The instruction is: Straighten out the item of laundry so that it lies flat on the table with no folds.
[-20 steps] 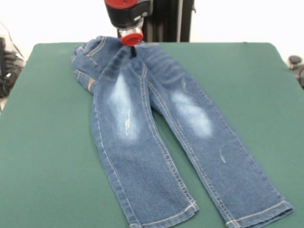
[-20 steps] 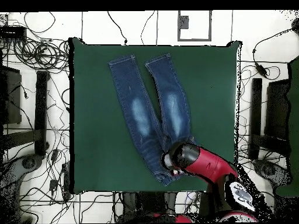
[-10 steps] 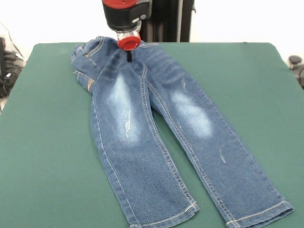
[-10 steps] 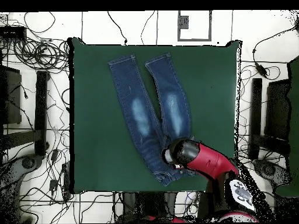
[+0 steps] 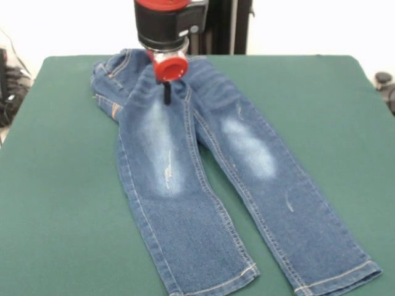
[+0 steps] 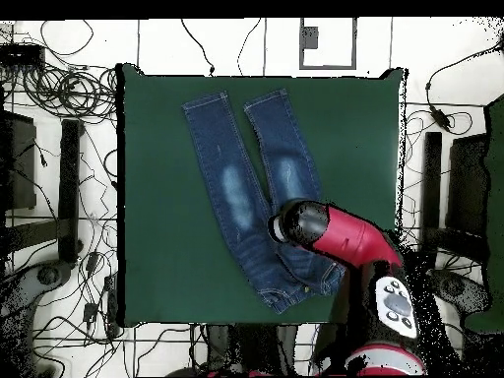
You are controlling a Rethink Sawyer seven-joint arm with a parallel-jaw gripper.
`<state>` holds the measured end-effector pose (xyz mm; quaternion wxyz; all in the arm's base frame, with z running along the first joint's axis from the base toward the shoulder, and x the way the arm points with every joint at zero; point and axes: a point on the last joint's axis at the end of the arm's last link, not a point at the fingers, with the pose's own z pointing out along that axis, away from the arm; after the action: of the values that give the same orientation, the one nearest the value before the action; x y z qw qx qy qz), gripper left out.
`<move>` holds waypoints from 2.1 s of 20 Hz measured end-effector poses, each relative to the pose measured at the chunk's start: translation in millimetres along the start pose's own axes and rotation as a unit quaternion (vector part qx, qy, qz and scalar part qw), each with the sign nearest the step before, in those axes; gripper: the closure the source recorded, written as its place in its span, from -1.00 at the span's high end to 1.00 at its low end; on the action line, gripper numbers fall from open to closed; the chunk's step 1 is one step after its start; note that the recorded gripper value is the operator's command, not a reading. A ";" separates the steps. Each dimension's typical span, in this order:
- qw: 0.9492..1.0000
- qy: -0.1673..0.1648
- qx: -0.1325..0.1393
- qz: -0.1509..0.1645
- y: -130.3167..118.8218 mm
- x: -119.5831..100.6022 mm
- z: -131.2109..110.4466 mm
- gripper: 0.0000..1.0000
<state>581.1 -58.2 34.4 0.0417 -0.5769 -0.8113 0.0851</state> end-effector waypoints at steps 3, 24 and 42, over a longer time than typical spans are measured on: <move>1.000 -0.013 -0.023 -0.001 26.2 -6.7 -12.9 1.00; 0.991 -0.048 -0.123 0.000 148.9 -25.0 -56.3 1.00; 0.993 -0.043 -0.103 -0.029 192.3 -9.8 46.2 1.00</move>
<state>755.3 -10.1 -46.5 -0.0501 -0.5499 -0.8334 0.0248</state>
